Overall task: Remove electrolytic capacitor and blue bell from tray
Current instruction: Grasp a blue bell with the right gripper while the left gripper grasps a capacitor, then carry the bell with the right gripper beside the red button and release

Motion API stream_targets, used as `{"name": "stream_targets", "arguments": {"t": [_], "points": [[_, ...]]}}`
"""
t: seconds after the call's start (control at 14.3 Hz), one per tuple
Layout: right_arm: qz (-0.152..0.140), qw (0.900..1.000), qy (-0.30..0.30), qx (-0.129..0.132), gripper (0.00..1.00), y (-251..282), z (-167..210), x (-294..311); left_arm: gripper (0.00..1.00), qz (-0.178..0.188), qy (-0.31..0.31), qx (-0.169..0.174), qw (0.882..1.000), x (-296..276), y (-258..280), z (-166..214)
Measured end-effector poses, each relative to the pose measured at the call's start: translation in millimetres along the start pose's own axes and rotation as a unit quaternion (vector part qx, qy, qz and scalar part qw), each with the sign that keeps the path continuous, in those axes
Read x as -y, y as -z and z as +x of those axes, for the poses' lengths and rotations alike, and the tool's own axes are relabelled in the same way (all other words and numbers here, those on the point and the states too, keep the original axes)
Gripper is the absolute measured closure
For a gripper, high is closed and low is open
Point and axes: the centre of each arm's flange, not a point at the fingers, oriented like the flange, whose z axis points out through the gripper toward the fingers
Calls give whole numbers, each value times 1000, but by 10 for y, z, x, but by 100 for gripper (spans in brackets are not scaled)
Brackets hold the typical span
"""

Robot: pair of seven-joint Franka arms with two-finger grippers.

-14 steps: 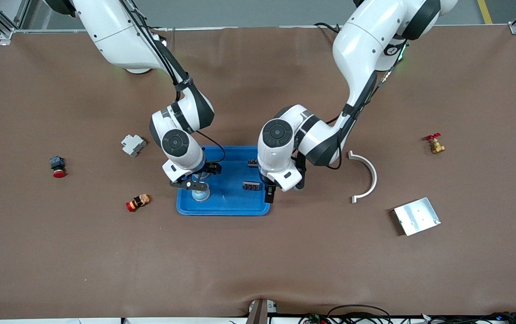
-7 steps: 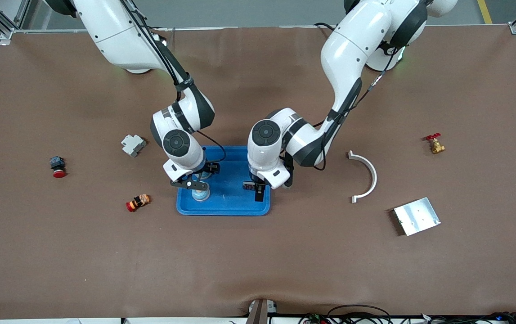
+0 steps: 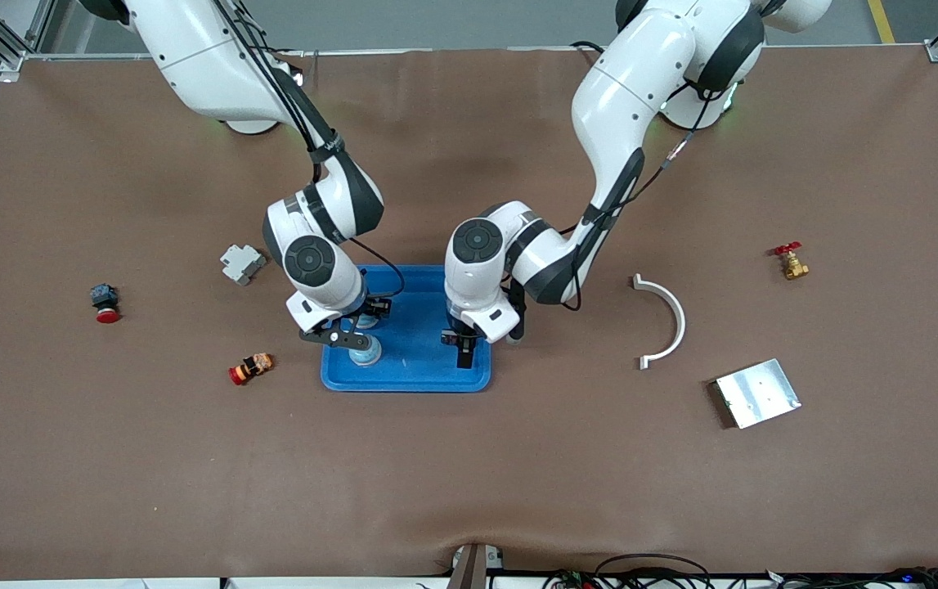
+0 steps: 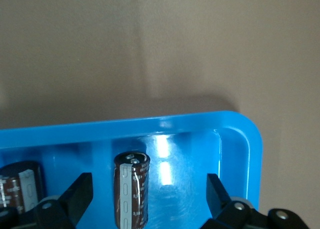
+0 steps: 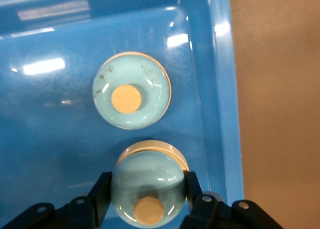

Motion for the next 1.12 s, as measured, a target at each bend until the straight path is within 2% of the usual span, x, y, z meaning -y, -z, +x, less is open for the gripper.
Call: {"name": "stream_targets", "arguments": {"t": [0.28, 0.49, 0.77, 0.91, 0.98, 1.12], "points": [[1, 999, 22, 38, 36, 440, 191, -494, 0, -19, -14, -7, 1000, 72, -126, -56], [10, 996, 63, 59, 36, 579, 575, -1371, 0, -25, -16, -10, 1000, 162, -160, -153], [11, 994, 88, 69, 36, 475, 923, -2680, 3, -29, -15, -11, 999, 132, -142, -142], [13, 990, 125, 70, 36, 446, 988, -3187, 15, -29, -15, -11, 999, 132, -143, -142], [16, 987, 142, 71, 36, 434, 1001, -3389, 15, -29, -15, -11, 999, 134, -143, -145], [18, 982, 178, 63, 36, 335, 984, -3766, 34, -30, -17, -11, 999, 148, -141, -162]]}}
